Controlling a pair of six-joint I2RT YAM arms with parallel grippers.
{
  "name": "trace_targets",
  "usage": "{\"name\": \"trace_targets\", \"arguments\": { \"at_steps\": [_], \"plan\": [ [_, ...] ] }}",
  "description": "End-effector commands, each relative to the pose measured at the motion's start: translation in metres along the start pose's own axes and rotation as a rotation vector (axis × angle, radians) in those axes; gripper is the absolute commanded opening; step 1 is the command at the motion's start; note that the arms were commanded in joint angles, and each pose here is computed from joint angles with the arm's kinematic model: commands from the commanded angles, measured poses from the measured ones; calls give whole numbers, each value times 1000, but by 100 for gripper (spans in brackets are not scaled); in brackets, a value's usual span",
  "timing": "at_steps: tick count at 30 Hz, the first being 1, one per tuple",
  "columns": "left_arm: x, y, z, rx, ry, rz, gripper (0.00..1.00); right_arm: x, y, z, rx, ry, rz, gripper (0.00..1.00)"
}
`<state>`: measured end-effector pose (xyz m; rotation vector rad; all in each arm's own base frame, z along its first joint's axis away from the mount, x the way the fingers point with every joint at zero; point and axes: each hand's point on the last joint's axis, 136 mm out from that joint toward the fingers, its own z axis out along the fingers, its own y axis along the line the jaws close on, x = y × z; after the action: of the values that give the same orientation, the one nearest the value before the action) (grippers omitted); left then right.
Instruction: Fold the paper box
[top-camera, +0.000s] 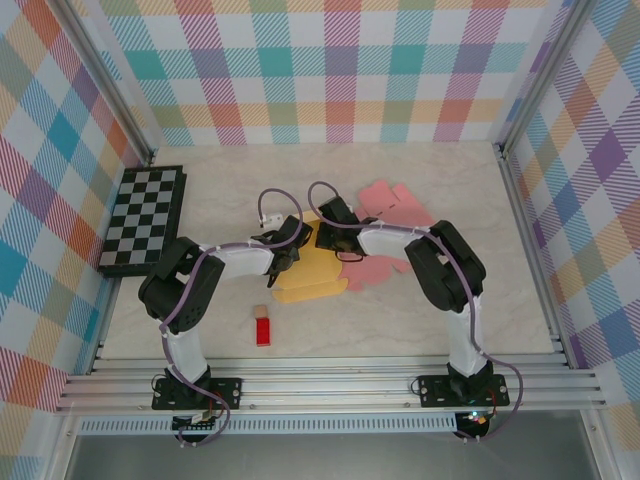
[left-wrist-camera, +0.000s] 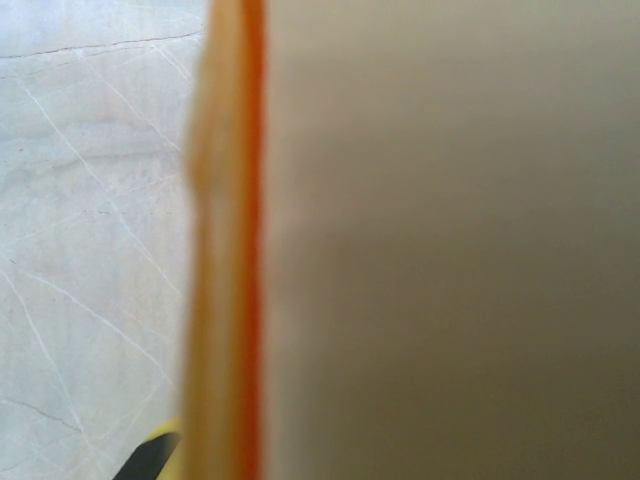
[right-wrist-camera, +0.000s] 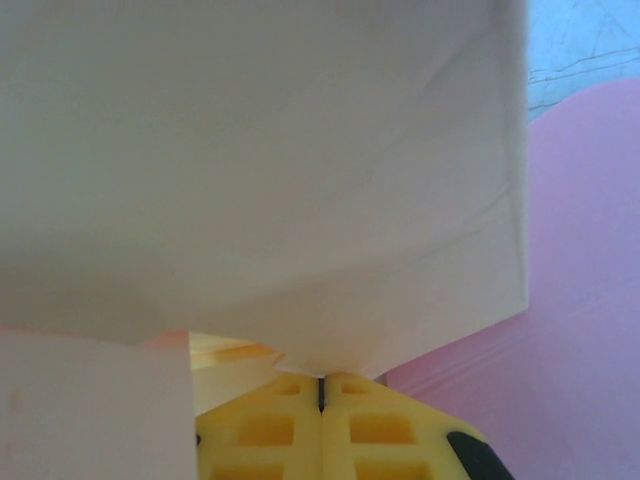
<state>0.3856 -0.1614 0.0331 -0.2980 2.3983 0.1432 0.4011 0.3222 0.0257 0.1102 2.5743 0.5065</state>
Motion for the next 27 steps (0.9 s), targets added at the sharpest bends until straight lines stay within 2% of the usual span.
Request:
{"name": "trace_targets", "arguments": {
  "at_steps": [1, 4, 8, 15, 18, 22, 24, 27],
  "plan": [
    [7, -13, 3, 38, 40, -14, 0, 96, -22, 20, 61, 269, -4, 6],
    [7, -13, 3, 40, 40, -15, 0, 80, -10, 5, -50, 202, 21, 9],
    [6, -12, 3, 38, 40, -14, 0, 40, 2, -31, -184, 118, 2, 14],
    [6, -11, 2, 38, 40, -9, 0, -26, -15, -101, -347, 4, -121, 31],
    [6, -10, 1, 37, 38, -8, 0, -51, -30, -135, -363, -51, -254, 39],
    [6, -10, 0, 47, 31, -2, 0, -88, -49, -166, -339, -138, -509, 43],
    [5, -12, -1, 65, 26, 3, 0, -99, -57, -166, -313, -155, -680, 44],
    [5, -12, -2, 75, 19, 4, 0, -99, -54, -156, -364, -152, -940, 46]
  ]
}}
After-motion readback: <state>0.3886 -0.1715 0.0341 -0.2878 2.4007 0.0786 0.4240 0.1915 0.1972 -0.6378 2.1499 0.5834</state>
